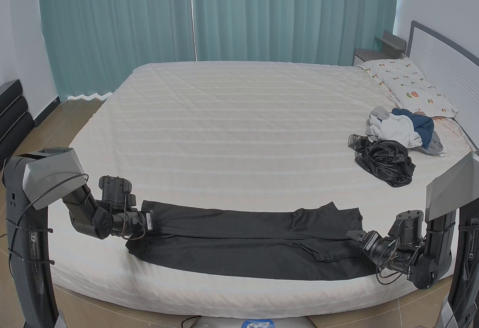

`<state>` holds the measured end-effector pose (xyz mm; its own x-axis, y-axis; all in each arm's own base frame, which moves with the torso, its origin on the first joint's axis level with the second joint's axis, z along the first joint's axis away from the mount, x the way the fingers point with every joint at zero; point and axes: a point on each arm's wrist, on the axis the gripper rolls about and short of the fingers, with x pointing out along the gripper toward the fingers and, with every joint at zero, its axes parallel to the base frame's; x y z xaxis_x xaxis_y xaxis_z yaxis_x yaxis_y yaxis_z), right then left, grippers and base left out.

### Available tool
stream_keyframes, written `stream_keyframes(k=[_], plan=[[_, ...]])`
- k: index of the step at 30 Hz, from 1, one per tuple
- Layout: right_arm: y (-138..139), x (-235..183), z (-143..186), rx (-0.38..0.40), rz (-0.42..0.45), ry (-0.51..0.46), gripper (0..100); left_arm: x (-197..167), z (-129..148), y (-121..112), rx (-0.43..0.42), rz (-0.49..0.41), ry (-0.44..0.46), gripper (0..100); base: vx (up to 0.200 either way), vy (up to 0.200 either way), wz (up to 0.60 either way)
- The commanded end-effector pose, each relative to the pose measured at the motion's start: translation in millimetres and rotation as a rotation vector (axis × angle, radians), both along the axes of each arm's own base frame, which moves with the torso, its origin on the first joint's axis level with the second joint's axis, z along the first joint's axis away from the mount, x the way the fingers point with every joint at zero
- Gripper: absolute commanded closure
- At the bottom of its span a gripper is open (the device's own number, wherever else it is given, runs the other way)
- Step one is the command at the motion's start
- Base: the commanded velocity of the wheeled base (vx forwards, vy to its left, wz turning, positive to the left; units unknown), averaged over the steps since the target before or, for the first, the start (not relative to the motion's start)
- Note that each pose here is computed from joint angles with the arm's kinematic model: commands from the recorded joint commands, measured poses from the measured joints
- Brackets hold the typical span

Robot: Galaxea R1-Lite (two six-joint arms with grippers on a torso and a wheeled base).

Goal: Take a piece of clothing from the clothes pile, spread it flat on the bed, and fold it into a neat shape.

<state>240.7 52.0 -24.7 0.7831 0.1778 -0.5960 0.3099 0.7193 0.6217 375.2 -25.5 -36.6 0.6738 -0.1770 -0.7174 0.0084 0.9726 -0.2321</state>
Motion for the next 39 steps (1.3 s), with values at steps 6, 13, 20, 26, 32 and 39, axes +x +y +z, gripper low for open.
stream_keyframes(k=[6, 13, 20, 26, 32, 39], plan=[[0, 0, 0, 0.0, 0.0, 0.001, 0, -4, 1, 0, 0.002, 0.002, 0.008, 100, 0.0, 0.0, 0.0], [-3, 0, 5, 0.004, -0.011, -0.017, 0, -8, 9, 0, 0.005, 0.009, -0.003, 100, 0.0, 0.0, 0.0], [-3, -1, 6, 0.004, -0.013, -0.018, 0, -6, 9, -2, 0.005, 0.008, -0.007, 100, -0.057, 0.0, 0.0], [-3, -1, 7, 0.005, -0.013, -0.023, 0, -4, 10, -2, 0.002, 0.012, -0.034, 100, 0.0, 0.0, 0.0], [-4, -2, 7, 0.005, -0.013, -0.021, 0, 6, 17, -7, -0.03, 0.079, -0.09, 100, 0.0, 0.0, 0.0], [-4, -2, 8, 0.005, -0.016, -0.024, 0, 12, 26, -28, -0.06, 0.11, -0.122, 100, 0.0, -0.086, 0.0]])
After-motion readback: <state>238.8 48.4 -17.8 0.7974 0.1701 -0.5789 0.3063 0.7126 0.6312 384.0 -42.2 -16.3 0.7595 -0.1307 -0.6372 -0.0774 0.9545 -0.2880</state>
